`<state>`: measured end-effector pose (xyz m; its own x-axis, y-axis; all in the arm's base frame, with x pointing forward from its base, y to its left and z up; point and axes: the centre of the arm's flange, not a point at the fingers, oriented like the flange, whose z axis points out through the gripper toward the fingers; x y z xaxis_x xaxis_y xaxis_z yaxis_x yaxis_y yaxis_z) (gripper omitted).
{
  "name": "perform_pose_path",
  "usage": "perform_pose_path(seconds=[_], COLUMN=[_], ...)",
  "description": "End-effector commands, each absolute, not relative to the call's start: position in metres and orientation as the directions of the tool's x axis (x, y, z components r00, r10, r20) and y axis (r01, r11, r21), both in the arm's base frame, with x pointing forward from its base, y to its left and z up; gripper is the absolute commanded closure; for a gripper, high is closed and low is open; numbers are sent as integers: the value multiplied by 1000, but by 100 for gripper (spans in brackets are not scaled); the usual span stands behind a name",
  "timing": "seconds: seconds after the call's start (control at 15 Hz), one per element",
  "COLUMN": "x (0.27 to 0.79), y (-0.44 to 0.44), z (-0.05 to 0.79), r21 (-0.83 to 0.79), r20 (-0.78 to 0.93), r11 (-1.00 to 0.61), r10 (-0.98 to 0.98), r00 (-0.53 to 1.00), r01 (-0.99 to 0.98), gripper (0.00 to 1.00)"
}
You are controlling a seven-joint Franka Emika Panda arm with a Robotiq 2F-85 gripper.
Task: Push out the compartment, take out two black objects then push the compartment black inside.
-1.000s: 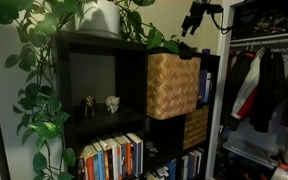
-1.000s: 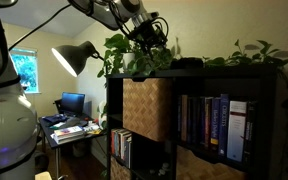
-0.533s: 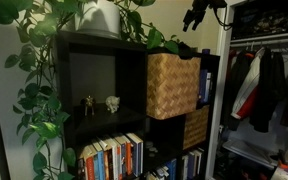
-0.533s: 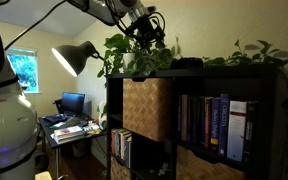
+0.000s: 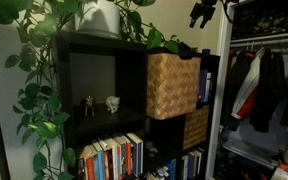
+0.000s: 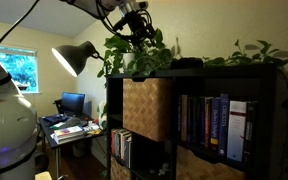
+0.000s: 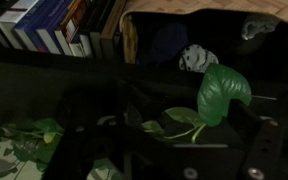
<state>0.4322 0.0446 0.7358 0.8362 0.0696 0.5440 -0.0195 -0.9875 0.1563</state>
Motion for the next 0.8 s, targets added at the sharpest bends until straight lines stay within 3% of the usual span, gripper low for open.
perform_pose_path(seconds=[0.0,0.07,0.73], x=[400,396,374], y=[49,50,57], z=[702,696,637], r21=[100,95,72], r20=[510,500,495], r11=[-993,-993,-991], r10=[2,-10,-61], r00=[860,866,866], r01=[-57,-66,-111], gripper=[7,26,93])
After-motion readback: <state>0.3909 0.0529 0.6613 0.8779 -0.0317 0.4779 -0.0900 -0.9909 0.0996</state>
